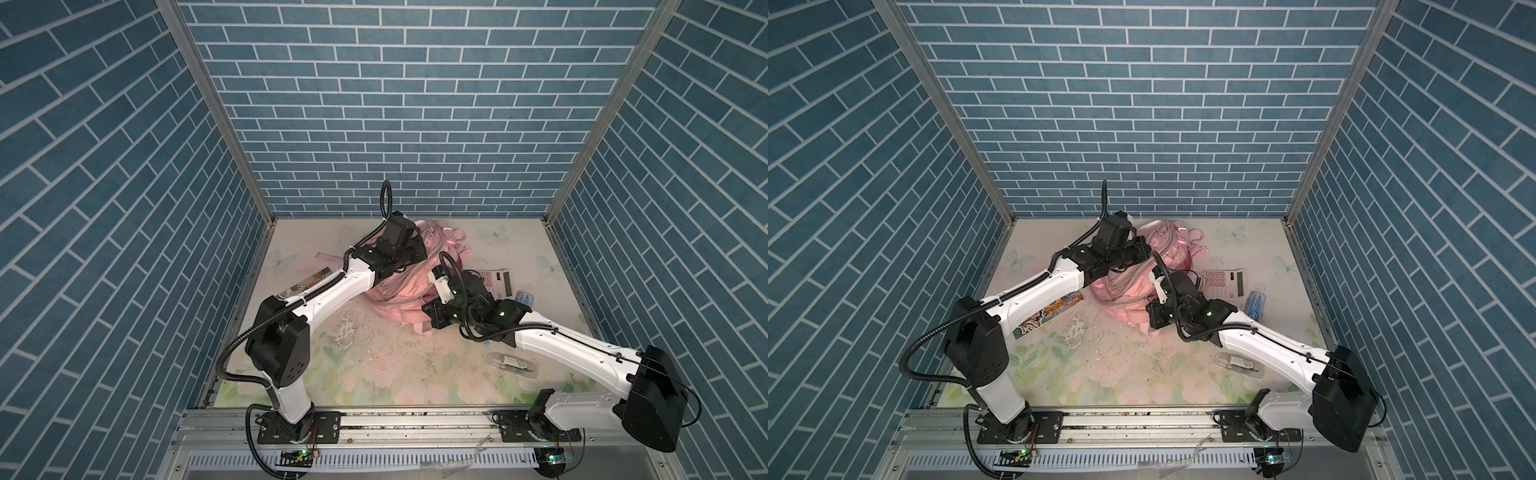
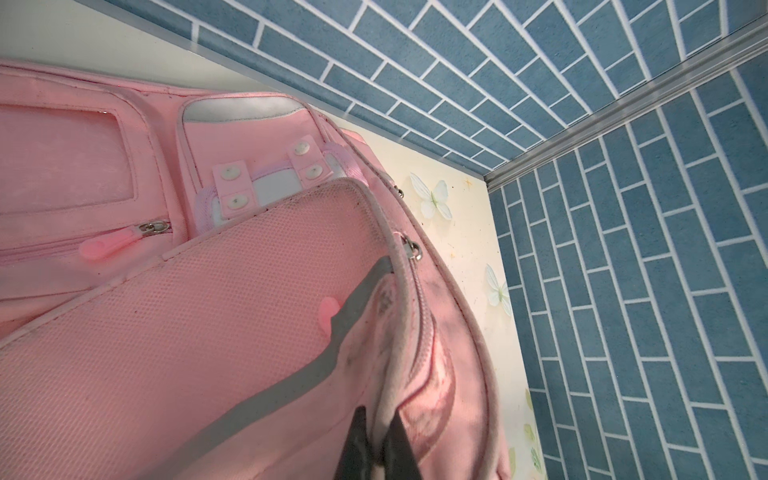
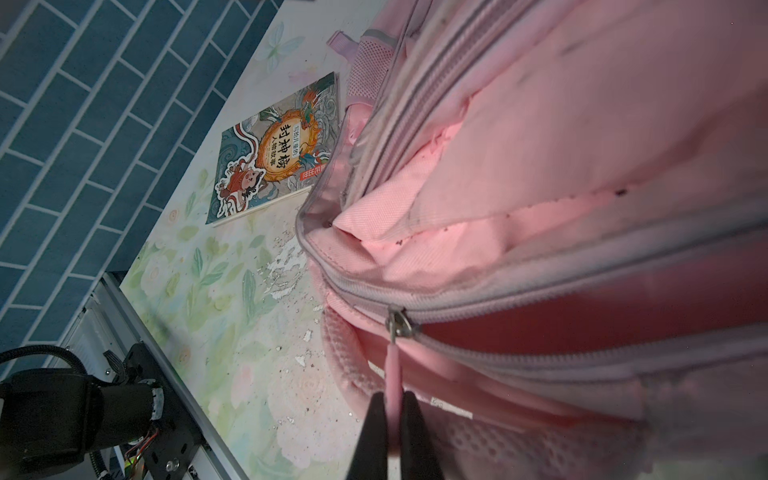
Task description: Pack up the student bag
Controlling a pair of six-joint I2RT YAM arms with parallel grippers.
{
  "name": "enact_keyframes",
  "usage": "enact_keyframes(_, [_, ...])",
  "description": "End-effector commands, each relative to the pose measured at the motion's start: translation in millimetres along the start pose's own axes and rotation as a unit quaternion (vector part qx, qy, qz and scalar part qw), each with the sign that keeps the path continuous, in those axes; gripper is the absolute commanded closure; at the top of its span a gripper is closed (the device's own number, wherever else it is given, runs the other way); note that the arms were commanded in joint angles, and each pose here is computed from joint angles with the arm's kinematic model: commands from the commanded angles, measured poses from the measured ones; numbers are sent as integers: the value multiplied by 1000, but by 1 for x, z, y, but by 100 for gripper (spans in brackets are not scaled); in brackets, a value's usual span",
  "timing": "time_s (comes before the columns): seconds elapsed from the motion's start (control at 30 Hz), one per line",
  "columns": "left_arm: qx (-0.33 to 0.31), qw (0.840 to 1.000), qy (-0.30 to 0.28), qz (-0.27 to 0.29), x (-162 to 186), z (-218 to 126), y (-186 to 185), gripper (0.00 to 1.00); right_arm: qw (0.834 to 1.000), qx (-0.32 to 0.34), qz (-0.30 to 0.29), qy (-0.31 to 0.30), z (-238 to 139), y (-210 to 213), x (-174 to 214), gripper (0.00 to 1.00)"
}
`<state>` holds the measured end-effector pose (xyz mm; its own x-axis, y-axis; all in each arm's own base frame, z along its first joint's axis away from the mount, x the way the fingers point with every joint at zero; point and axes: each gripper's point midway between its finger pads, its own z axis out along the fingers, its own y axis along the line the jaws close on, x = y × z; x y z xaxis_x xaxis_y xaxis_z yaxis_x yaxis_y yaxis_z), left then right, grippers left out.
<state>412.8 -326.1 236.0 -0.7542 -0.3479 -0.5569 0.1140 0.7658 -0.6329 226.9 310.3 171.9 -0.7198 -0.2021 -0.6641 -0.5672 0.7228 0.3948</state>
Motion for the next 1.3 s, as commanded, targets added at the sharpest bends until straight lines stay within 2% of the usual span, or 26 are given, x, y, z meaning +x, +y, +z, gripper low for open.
enact_keyframes(0.0, [69, 995, -71, -14, -45, -15, -47, 100, 999, -24, -20, -16, -1, 10, -4, 100])
enact_keyframes(0.17, [52, 997, -51, 32, -34, -12, -35, 100, 998, -22, -40, -50, -13, 0, -8, 100])
enact_keyframes(0.27, [26, 996, -27, 80, -28, -11, -20, 64, 997, -29, -38, -64, -21, -8, -9, 100])
enact_keyframes(0.33, [-3, 993, -17, 116, -24, -14, -5, 52, 996, -28, -38, -70, -26, -16, -9, 100])
enact_keyframes(0.4, [-27, 986, -6, 162, -20, -20, 10, 46, 995, -41, -55, -69, -29, -17, -5, 100])
enact_keyframes(0.53, [-86, 961, 48, 260, 0, -25, 43, 41, 995, -30, -73, -58, -33, -29, 4, 100])
enact_keyframes(0.63, [-118, 935, 93, 322, 19, -27, 66, 41, 996, -25, -67, -53, -35, -41, 7, 100])
enact_keyframes(0.8, [-134, 874, 128, 448, 61, -30, 74, 37, 996, -16, -61, -57, -38, -54, 6, 100])
enact_keyframes(0.87, [-124, 860, 138, 476, 77, -30, 75, 36, 996, -15, -62, -60, -40, -55, 4, 100])
enact_keyframes(1.03, [-84, 859, 168, 477, 107, -23, 81, 30, 996, -21, -69, -59, -40, -53, 4, 100])
enact_keyframes(1.27, [-82, 856, 177, 479, 121, 0, 87, 30, 996, -30, -66, -51, -37, -52, 9, 100])
